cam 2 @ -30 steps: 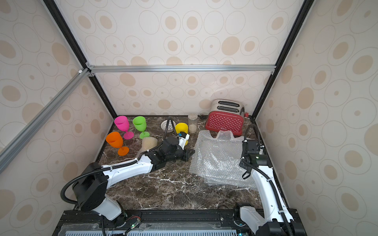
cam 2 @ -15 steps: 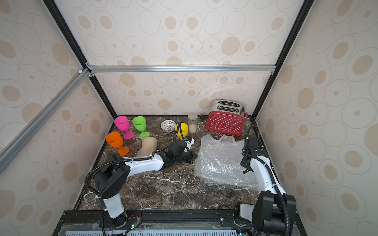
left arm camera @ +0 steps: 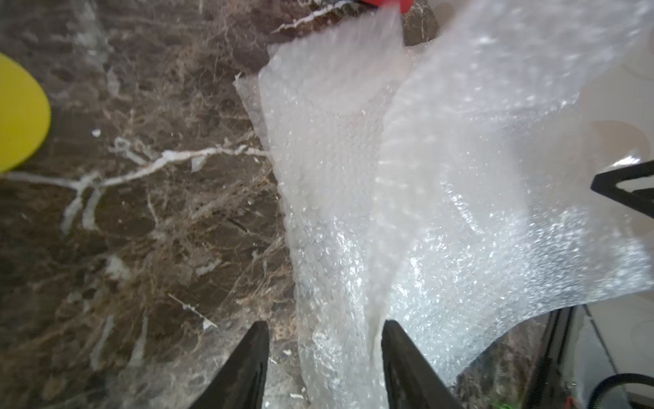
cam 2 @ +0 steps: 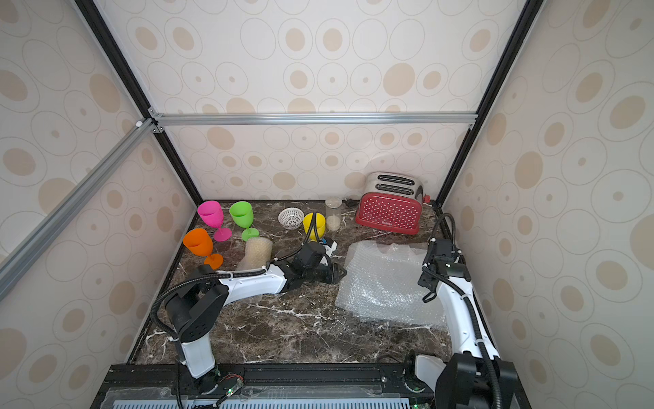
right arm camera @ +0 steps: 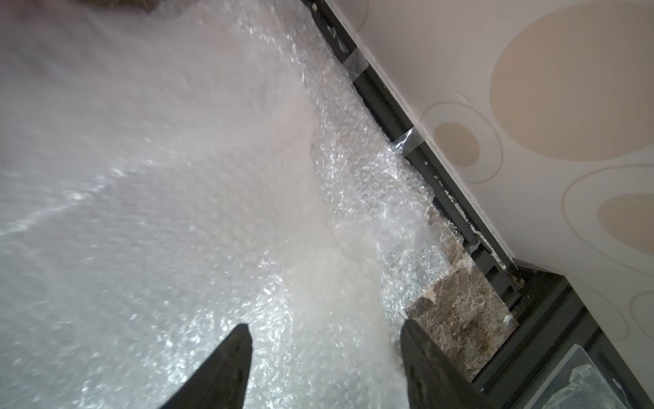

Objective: Unpack wine glasses from bubble wrap
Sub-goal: Place the bubble wrap at the center of the board.

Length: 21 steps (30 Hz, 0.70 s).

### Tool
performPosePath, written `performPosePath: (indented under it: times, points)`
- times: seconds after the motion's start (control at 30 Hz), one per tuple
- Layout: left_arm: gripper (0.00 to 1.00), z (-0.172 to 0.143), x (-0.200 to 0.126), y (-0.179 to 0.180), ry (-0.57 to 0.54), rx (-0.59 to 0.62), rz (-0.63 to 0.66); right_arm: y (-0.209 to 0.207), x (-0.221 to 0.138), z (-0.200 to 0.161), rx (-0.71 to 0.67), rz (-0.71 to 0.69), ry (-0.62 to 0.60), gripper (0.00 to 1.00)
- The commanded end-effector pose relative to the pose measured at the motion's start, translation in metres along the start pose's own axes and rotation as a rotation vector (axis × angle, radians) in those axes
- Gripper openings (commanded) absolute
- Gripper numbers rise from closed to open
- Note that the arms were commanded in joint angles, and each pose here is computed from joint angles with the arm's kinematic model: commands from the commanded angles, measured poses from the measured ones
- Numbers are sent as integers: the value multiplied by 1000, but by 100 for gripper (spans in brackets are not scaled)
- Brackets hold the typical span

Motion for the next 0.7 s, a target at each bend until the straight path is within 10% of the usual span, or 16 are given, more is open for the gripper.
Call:
performPosePath:
  times: [0.0, 0.67]
  points:
    - [59, 20, -24, -18, -61, 43, -3, -8, -25, 9, 3, 16, -47, 72]
    - [66, 24, -150, 61, -189, -50, 240, 88, -87, -6, -51, 734, -107, 65]
Point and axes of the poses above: each gripper's point midway between its finger pads, its own x axis out along the fingers, its own y axis along the line the jaws close on, z = x × y, the point moved 5 cm from there along -x, back along the fingers, and after that the axes turned 14 degrees about -x, right-handed, at the moved point
